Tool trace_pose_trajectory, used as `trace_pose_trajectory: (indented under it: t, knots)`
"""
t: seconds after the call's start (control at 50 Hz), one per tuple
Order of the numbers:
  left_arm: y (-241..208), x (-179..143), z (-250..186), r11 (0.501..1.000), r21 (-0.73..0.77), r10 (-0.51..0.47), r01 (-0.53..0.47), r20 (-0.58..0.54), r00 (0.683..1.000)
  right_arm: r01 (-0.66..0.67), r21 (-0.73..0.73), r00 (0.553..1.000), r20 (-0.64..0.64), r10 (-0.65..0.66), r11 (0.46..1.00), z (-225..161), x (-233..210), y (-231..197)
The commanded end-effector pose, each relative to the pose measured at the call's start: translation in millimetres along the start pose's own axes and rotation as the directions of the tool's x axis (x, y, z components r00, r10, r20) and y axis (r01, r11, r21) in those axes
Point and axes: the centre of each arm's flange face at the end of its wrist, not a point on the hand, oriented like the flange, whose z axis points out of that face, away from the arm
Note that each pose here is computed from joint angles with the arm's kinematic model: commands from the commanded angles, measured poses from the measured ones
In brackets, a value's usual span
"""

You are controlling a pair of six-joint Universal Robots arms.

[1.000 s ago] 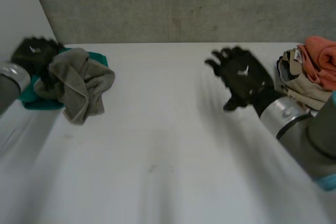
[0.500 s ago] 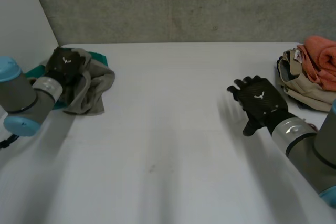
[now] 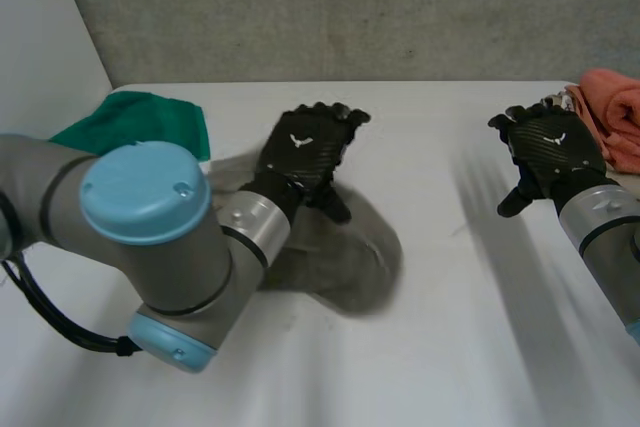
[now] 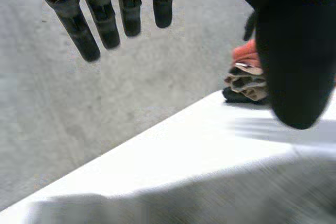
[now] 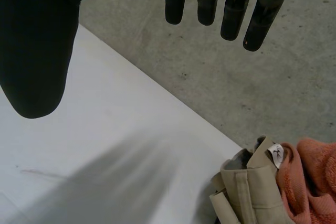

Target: Fold the laundry.

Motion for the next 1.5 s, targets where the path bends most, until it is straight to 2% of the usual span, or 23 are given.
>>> trace_pose_trajectory:
  t: [0.02,0.04,0.14,0.26,0.36,0.52,0.66,0.82,1.2,1.34,1.42,1.44,1.5]
  knots:
    - [-17.6,-38.7,-0.8,0.999,0.007,0.052,-0.053,0.091,0.995,0.005,-0.004,1.0,0.015,-0.005,1.0,-0.9,-3.0,-0.4]
    - [-22.5,-58.8,-5.6,0.997,-0.001,0.075,-0.076,0.141,0.987,0.009,-0.015,1.0,0.019,-0.009,1.0,-1.9,-3.7,-0.1]
    - [-28.6,-101.3,-20.7,0.984,-0.039,0.179,-0.175,0.246,0.953,-0.005,-0.077,0.998,0.066,0.01,0.997,-8.4,-12.2,-2.2]
    - [-7.5,-105.0,-26.7,0.939,-0.145,0.339,-0.312,0.225,0.914,-0.005,-0.184,0.976,0.213,0.045,0.983,-29.9,-49.8,-13.5]
    - [25.6,-105.5,-18.4,0.898,-0.228,0.414,-0.377,0.15,0.898,-0.013,-0.225,0.957,0.278,0.077,0.974,-42.3,-70.8,-14.0]
    - [68.4,-91.0,-5.3,0.905,-0.209,0.359,-0.37,-0.09,0.929,0.011,-0.237,0.947,0.316,0.067,0.971,-46.0,-94.7,-0.7]
    - [93.4,-88.9,6.6,0.903,-0.229,0.341,-0.364,-0.134,0.93,0.017,-0.255,0.962,0.266,0.054,0.967,-45.7,-91.6,8.0]
    - [102.3,-92.7,28.3,0.901,-0.218,0.359,-0.376,-0.115,0.926,0.018,-0.269,0.964,0.26,0.055,0.963,-47.8,-90.6,14.4]
    - [112.1,-96.6,46.0,0.901,-0.218,0.357,-0.376,-0.121,0.926,0.022,-0.284,0.967,0.248,0.051,0.959,-49.3,-87.5,21.9]
    - [97.9,-95.2,51.7,0.895,-0.183,0.397,-0.407,-0.091,0.913,0.004,-0.297,0.969,0.237,0.069,0.955,-50.3,-87.0,22.7]
    - [58.9,-98.6,51.5,0.888,-0.158,0.442,-0.432,0.035,0.896,-0.089,-0.316,0.967,0.201,0.158,0.945,-50.9,-86.4,21.8]
    - [37.1,-101.7,48.8,0.889,-0.138,0.451,-0.436,0.098,0.887,-0.164,-0.326,0.957,0.177,0.23,0.931,-50.5,-86.4,20.2]
    - [6.2,-103.0,42.6,0.889,-0.099,0.458,-0.447,0.167,0.873,-0.304,-0.343,0.922,0.128,0.365,0.889,-47.0,-85.5,17.7]
